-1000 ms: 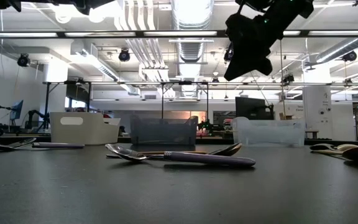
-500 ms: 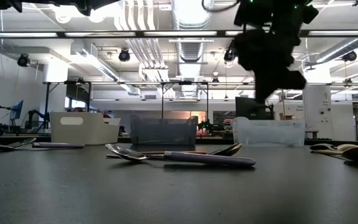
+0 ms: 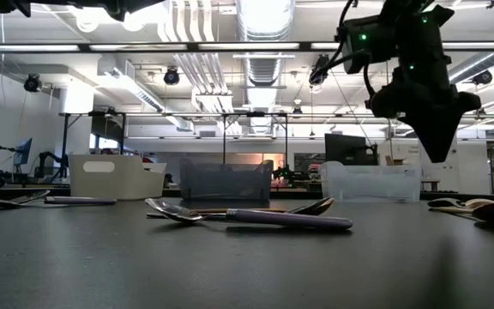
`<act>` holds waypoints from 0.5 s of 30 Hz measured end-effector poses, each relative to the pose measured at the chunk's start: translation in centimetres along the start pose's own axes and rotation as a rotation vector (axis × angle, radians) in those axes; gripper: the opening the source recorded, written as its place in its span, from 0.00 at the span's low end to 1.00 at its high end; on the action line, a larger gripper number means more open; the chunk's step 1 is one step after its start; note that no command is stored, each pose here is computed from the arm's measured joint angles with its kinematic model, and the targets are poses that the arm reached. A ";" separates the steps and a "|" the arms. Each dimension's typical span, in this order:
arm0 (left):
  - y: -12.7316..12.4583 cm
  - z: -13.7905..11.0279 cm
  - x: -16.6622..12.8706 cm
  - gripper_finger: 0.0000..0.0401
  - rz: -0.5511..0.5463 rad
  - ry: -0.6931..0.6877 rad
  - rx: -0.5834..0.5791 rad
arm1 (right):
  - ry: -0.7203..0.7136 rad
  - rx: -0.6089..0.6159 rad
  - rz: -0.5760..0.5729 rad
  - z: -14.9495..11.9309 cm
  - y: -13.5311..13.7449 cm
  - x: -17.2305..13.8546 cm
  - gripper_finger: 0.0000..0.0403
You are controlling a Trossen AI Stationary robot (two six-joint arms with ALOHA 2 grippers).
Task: Sort silverware by color (type)
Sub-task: Put the gold spoon into the black bin
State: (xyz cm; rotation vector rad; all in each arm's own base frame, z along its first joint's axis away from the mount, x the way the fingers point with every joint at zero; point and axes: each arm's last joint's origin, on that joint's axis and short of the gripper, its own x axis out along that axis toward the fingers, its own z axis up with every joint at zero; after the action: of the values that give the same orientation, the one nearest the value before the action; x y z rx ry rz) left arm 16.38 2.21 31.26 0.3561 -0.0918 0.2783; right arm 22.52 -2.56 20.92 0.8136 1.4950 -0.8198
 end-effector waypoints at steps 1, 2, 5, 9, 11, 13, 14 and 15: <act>0.0 0.0 0.0 0.21 0.001 -0.002 0.000 | 0.000 0.001 -0.005 0.0 -0.1 0.1 0.08; 0.0 0.1 0.0 0.21 0.002 -0.006 -0.001 | 0.005 0.005 -0.011 0.0 -0.2 0.3 0.08; 0.0 0.1 0.0 0.21 0.005 -0.013 -0.002 | 0.020 0.026 -0.042 0.1 -0.9 1.1 0.07; 0.0 0.1 0.0 0.21 0.005 -0.013 -0.001 | 0.037 0.055 -0.094 0.4 -2.3 2.4 0.03; 0.0 0.1 0.0 0.21 0.005 -0.013 -0.001 | 0.047 0.062 -0.105 0.6 -3.0 3.0 0.02; 0.0 0.1 0.0 0.21 0.005 -0.013 -0.001 | 0.040 0.074 -0.102 1.0 -3.5 3.6 0.02; 0.0 0.1 0.0 0.21 0.005 -0.014 -0.001 | 0.032 0.076 -0.094 1.2 -3.7 3.9 0.02; 0.0 0.1 0.0 0.21 0.005 -0.014 -0.001 | 0.022 0.079 -0.083 1.4 -3.8 4.1 0.02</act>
State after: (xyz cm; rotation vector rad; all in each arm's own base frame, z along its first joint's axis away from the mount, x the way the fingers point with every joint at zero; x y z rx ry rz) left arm 16.39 2.21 31.40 0.3568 -0.1062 0.2810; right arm 19.67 -5.58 16.88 0.8259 1.5319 -0.9390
